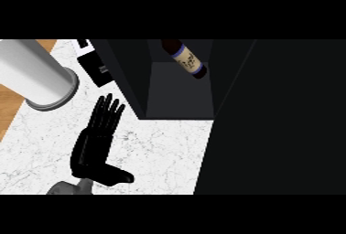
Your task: Pick up the wine, place it into the cabinet and close the cabinet
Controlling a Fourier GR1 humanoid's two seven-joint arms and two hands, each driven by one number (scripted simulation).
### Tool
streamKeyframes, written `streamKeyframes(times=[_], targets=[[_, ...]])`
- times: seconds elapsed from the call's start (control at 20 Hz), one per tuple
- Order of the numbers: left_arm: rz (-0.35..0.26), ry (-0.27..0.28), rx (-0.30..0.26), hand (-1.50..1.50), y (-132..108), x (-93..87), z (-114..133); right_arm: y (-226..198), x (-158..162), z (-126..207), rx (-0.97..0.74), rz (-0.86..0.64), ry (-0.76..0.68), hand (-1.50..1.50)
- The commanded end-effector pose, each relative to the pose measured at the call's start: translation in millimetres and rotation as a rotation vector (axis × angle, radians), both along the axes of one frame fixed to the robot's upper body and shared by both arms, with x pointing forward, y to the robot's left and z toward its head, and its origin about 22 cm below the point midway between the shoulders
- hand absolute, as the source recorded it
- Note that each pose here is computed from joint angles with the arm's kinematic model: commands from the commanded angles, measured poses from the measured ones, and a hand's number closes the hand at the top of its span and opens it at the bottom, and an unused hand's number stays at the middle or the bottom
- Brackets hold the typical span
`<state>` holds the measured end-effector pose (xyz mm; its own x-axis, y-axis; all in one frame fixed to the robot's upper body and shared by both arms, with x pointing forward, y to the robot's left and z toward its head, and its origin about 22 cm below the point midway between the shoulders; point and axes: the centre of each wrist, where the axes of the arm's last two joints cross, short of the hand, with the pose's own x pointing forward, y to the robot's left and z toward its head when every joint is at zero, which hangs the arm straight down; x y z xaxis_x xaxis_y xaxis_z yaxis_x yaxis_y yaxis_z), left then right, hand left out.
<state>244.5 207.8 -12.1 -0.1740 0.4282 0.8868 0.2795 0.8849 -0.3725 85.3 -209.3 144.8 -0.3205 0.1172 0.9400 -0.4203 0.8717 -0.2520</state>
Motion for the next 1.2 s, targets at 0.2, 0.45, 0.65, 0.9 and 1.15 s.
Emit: streamKeyframes(times=[0.2,0.45,0.65,0.9,1.15], targets=[[0.051,-0.034,0.026,-1.50,63.2,-6.3,16.1,6.9,-28.7,45.2,0.073,0.289,0.051,1.50],[0.081,-0.049,0.043,-1.50,104.6,-20.9,16.0,12.3,-31.6,39.7,0.082,0.293,0.045,1.50],[0.090,-0.052,0.049,-1.50,119.2,-18.1,32.5,22.9,-25.4,32.8,0.105,0.303,0.023,1.50],[0.086,-0.069,0.056,-1.50,140.8,-15.8,29.5,31.4,-18.4,31.4,0.071,0.338,0.035,1.50],[0.063,-0.051,0.064,-1.50,142.7,-23.4,26.3,32.5,-22.3,41.7,0.135,0.344,0.015,1.50]])
